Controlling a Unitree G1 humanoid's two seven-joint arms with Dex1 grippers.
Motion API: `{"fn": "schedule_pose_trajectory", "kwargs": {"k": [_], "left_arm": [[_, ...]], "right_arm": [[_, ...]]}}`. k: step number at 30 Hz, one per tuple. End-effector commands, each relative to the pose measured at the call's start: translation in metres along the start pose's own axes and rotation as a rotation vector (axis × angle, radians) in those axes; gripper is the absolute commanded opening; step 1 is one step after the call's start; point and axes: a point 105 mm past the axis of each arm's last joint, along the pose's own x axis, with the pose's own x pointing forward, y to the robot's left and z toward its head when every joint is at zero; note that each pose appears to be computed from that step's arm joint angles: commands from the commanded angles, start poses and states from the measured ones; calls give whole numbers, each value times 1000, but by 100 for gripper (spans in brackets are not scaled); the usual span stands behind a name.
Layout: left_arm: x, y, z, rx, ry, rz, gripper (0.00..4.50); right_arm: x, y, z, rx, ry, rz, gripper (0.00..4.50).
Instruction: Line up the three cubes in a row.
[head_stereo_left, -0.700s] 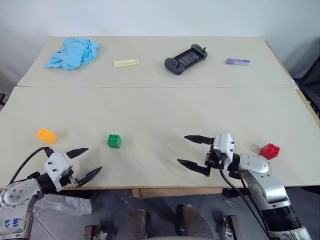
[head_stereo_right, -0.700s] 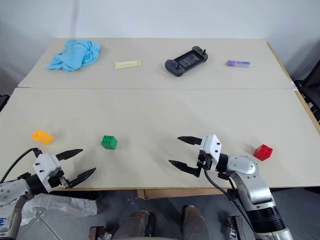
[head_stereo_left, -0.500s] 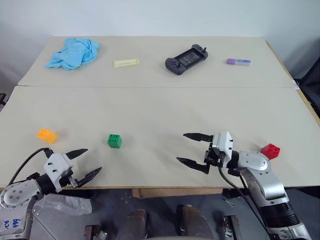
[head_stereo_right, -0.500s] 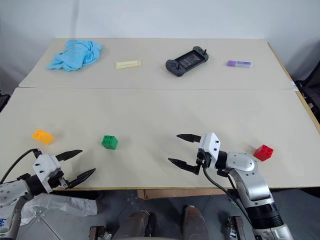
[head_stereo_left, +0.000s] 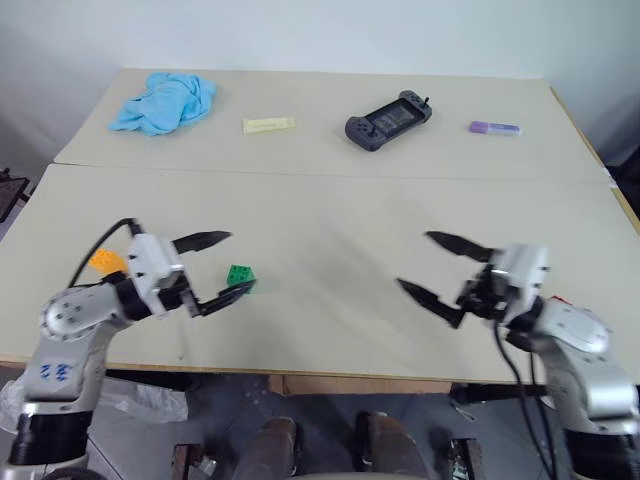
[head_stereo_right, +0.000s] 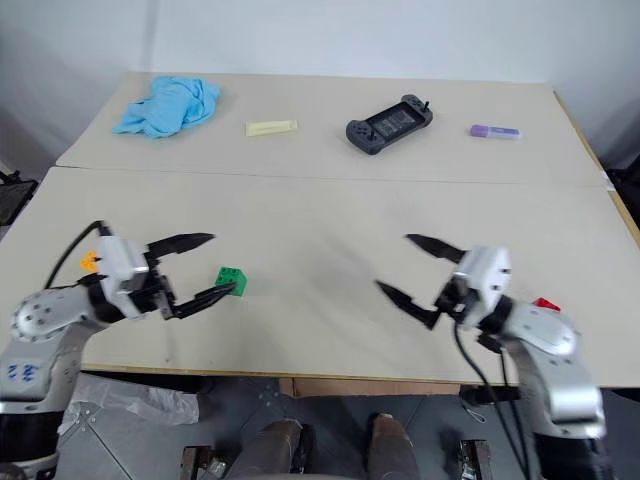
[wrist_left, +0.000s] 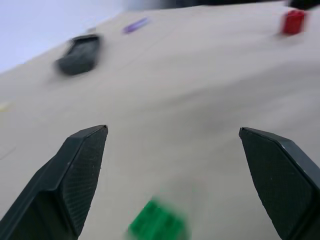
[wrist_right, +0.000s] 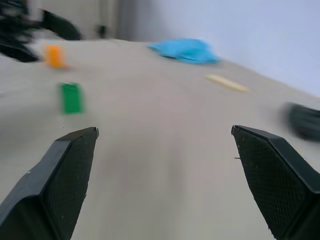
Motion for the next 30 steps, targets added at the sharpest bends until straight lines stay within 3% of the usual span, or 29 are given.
{"fn": "schedule_pose_trajectory", "kwargs": {"k": [1, 6, 9, 12, 14, 24, 30], "left_arm": [[17, -12, -3, 2, 8, -129, 448], [42, -21, -11, 19, 17, -202, 448], [50, -24, -12, 32, 11, -220, 448], [69, -22, 1, 64, -83, -185, 448], [71, -24, -1, 69, -83, -188, 448], [77, -35, -7, 54, -90, -217, 448], [81, -40, -8, 55, -89, -234, 448]], "right_arm": [[-41, -29, 16, -77, 25, -223, 450], [-115, -58, -8, -105, 161, -528, 450], [-140, -63, -20, -119, 212, -609, 450], [-164, -62, -32, -34, 291, -738, 450], [-160, -59, -39, 50, 327, -732, 450], [-104, -88, -3, 269, 426, -764, 450], [-107, -87, -28, 363, 648, -855, 450]]}}
